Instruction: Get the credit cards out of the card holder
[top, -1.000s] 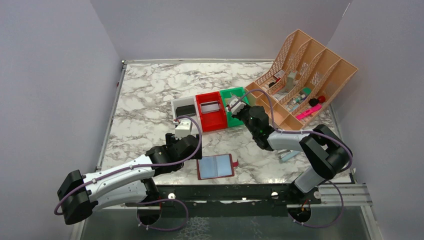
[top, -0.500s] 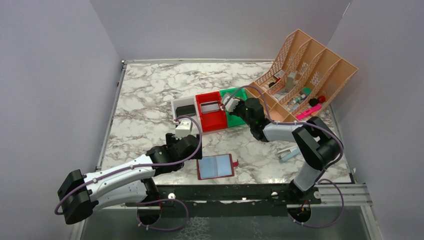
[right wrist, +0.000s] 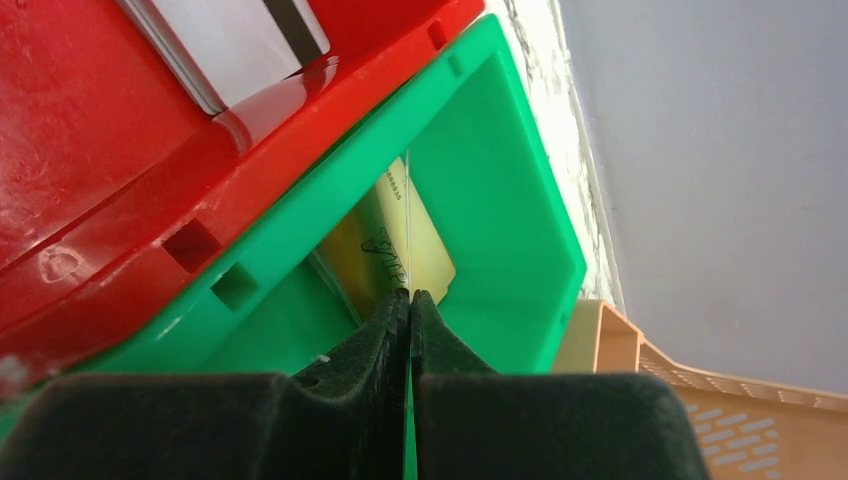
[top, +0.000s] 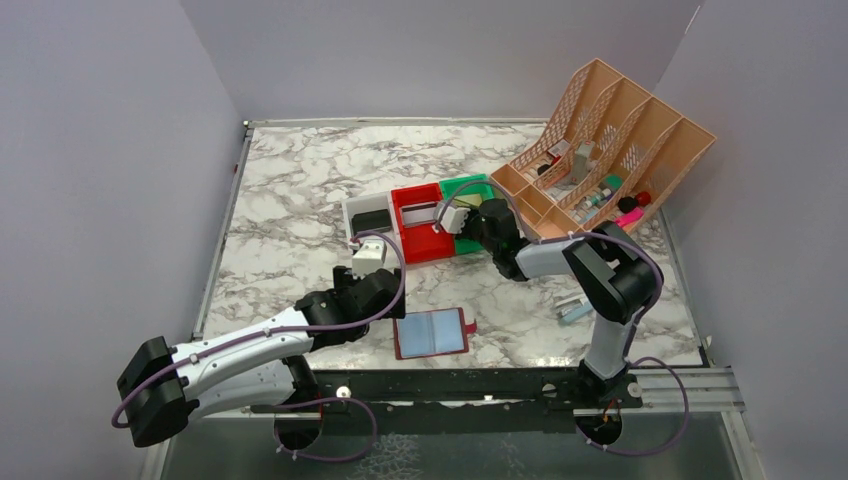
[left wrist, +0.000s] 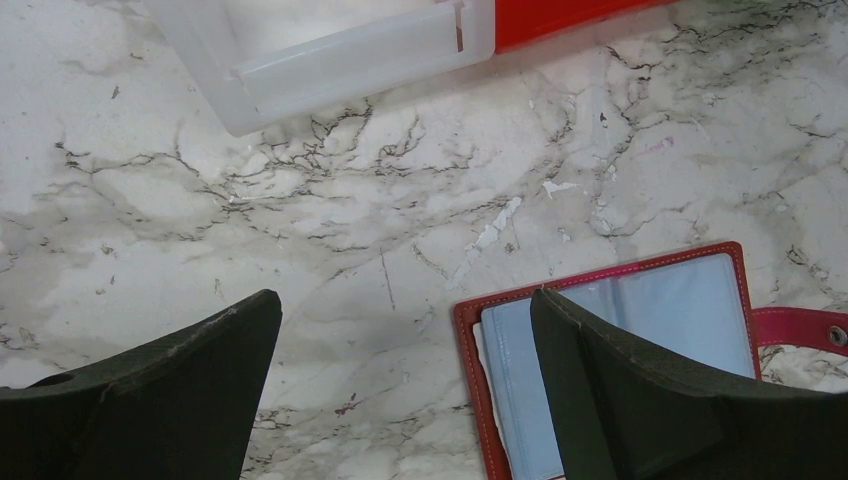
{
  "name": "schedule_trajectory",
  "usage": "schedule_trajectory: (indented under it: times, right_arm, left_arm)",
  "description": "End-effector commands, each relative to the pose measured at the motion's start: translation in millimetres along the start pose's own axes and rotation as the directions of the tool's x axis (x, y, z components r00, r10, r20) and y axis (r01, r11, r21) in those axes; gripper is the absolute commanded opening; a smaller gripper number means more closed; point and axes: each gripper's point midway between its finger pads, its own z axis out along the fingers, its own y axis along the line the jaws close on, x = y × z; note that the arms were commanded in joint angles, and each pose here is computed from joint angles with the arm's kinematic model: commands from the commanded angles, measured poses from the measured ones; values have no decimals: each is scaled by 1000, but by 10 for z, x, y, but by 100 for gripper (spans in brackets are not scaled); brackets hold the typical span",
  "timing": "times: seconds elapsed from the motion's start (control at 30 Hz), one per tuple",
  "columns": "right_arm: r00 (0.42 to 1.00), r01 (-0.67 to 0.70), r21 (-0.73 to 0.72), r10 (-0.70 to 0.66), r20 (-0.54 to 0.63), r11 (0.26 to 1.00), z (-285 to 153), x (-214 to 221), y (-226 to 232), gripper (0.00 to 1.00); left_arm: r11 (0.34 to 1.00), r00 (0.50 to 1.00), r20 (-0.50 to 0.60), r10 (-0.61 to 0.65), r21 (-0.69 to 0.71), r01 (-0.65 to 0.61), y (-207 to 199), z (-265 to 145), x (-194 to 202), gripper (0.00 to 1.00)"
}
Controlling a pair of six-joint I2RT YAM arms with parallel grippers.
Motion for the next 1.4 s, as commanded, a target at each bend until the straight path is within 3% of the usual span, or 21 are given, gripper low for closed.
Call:
schedule_trajectory:
  times: [0.0, 0.13, 0.23, 0.43, 0.47, 0.5, 0.53, 0.87, 1.03, 1.13, 1.23, 1.3, 1.37]
  right_arm:
    - [998, 67, 10, -67, 5, 998, 98, 1, -69, 9]
    - [997, 73, -23, -73, -1, 997, 106, 50, -10, 13]
    - [997, 72, -37, -72, -5, 997, 82, 69, 14, 25]
    - [999, 51, -38, -52, -7, 998, 33, 78, -44, 27]
    - [999, 50, -33, -50, -10, 998, 31, 79, -58, 32]
    - [999, 45, -26, -46, -14, 999, 29, 81, -80, 46]
    - [999, 38, -14, -39, -20, 999, 20, 81, -114, 52]
    - [992, -129, 101, 127, 25, 986, -122, -135, -495, 57]
    - [940, -333, 134, 318, 124, 933, -406, -390, -743, 58]
    - [824, -560, 70, 546, 152, 825, -639, -543, -749, 58]
    - [562, -826, -39, 827, 15, 562, -846, -668, -525, 63]
    - [397, -917, -101, 899, -182, 385, -1034, -716, -177, 63]
    - [283, -953, -188, 922, -266, 238, -1195, -852, 118, 63]
  left_arm:
    - [1000, 1000, 0, 1, 17, -1, -38, 11, -17, 99]
    - [1000, 1000, -1, 1, 20, -1, -42, 8, -15, 99]
    - [1000, 1000, 0, -2, 24, 2, -46, 3, -21, 99]
    - [1000, 1000, -2, -2, 28, 2, -56, -1, -25, 99]
    - [1000, 1000, -4, -2, 30, 2, -63, -1, -24, 99]
    - [999, 1000, -6, -2, 34, 2, -70, -3, -26, 99]
    - [999, 1000, -7, -2, 36, 3, -76, -3, -26, 99]
    - [997, 999, -38, -8, 77, 11, -170, -26, -4, 99]
    - [994, 998, -65, -13, 106, 20, -234, -43, 33, 99]
    - [991, 996, -82, -18, 131, 29, -282, -59, 51, 99]
    - [988, 995, -94, -29, 149, 42, -310, -70, 79, 98]
    - [986, 995, -95, -39, 156, 53, -317, -78, 84, 97]
    - [985, 995, -89, -54, 156, 68, -308, -86, 78, 96]
